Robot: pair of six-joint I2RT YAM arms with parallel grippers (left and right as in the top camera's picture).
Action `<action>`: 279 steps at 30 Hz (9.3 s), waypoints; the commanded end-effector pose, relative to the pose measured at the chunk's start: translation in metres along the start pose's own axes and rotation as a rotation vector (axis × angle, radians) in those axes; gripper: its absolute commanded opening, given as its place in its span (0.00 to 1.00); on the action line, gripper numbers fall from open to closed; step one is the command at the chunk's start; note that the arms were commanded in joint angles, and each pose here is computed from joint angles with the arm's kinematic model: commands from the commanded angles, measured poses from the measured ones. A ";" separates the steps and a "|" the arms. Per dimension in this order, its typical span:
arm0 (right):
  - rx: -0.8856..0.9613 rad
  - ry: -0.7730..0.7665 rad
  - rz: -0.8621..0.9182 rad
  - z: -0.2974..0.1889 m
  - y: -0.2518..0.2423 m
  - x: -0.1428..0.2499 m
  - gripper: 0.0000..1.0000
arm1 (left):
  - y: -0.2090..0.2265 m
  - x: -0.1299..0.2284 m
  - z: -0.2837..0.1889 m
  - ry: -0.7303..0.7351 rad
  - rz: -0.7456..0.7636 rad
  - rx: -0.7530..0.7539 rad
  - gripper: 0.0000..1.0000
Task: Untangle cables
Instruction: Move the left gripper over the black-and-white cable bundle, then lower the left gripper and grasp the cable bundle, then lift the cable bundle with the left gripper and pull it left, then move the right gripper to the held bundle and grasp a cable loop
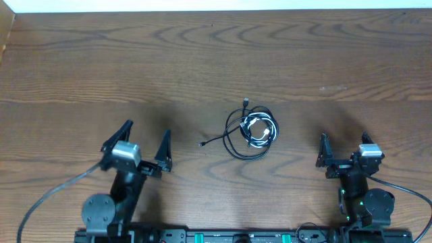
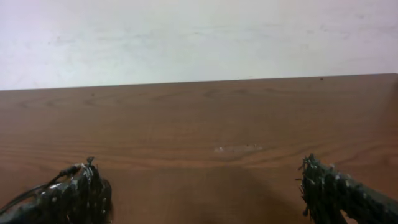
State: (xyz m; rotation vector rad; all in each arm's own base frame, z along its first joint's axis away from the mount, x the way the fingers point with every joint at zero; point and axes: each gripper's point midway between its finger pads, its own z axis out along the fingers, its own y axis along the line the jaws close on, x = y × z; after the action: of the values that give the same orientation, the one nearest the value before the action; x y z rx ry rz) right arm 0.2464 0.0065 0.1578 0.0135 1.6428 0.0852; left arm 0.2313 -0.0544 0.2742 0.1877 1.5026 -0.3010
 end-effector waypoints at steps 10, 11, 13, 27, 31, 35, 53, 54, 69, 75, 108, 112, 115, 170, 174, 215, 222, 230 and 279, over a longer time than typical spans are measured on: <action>0.018 -0.001 -0.012 0.000 -0.003 0.000 0.99 | -0.036 -0.006 0.050 0.214 -0.152 0.251 0.89; 0.018 -0.001 -0.012 0.000 -0.003 0.000 0.99 | -0.039 -0.004 0.053 0.233 -0.159 0.264 0.90; 0.018 -0.001 -0.012 0.000 -0.003 0.000 0.99 | -0.047 0.000 0.058 0.259 -0.165 0.293 0.90; 0.017 -0.001 -0.012 0.000 -0.003 0.000 0.99 | -0.108 0.033 0.079 0.402 -0.146 0.408 0.90; 0.018 -0.001 -0.012 0.000 -0.003 0.000 0.99 | -0.130 0.039 0.085 0.401 -0.125 0.443 0.90; 0.017 -0.001 -0.012 0.000 -0.003 0.000 0.99 | -0.157 0.044 0.092 0.389 -0.114 0.512 0.90; 0.018 -0.001 -0.012 0.000 -0.003 0.000 0.99 | -0.218 0.077 0.107 0.403 -0.145 0.768 0.90; 0.018 -0.001 -0.012 0.000 -0.003 0.000 0.99 | -0.219 0.075 0.110 0.393 -0.171 0.766 0.90; 0.017 -0.001 -0.012 0.000 -0.003 0.000 0.99 | -0.190 0.121 0.173 0.513 -0.997 0.304 0.90; 0.017 -0.001 -0.012 0.000 -0.003 0.000 0.99 | -0.206 0.146 0.167 0.600 -1.116 0.247 0.89; 0.018 -0.001 -0.012 0.000 -0.003 0.000 0.99 | -0.240 0.249 0.162 0.818 -0.916 0.042 0.68; 0.017 -0.001 -0.012 0.000 -0.003 0.000 0.99 | -0.237 0.255 0.158 0.842 -0.906 0.020 0.68; 0.018 -0.001 -0.012 0.000 -0.003 0.000 0.99 | -0.230 0.260 0.158 0.833 -0.889 -0.023 0.68; 0.017 -0.001 -0.012 0.000 -0.003 0.000 0.99 | -0.209 0.076 0.207 0.593 -0.934 0.483 0.08; 0.018 -0.001 -0.012 0.000 -0.003 0.000 0.99 | -0.199 0.055 0.192 0.603 -0.866 0.566 0.08; 0.018 -0.001 -0.012 0.000 -0.003 0.000 0.99 | -0.095 0.095 0.161 0.903 -1.133 0.371 0.08; -0.050 -0.042 0.015 -0.001 0.009 -0.010 0.99 | -0.091 0.115 0.178 0.889 -1.455 -0.025 0.08; -0.385 0.087 0.531 -0.013 0.065 -0.006 0.99 | -0.110 0.118 0.188 0.795 -1.609 -0.200 0.08; -0.938 0.268 0.385 0.035 0.185 -0.022 0.58 | -0.167 0.100 0.163 1.115 -1.973 -0.133 0.08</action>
State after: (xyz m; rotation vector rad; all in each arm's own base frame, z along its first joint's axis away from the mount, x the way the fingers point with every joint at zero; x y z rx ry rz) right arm 0.2737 0.1893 0.1799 -0.3069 1.7815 1.2616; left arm 0.3472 -0.2635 0.1822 -1.7059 2.2241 -1.7803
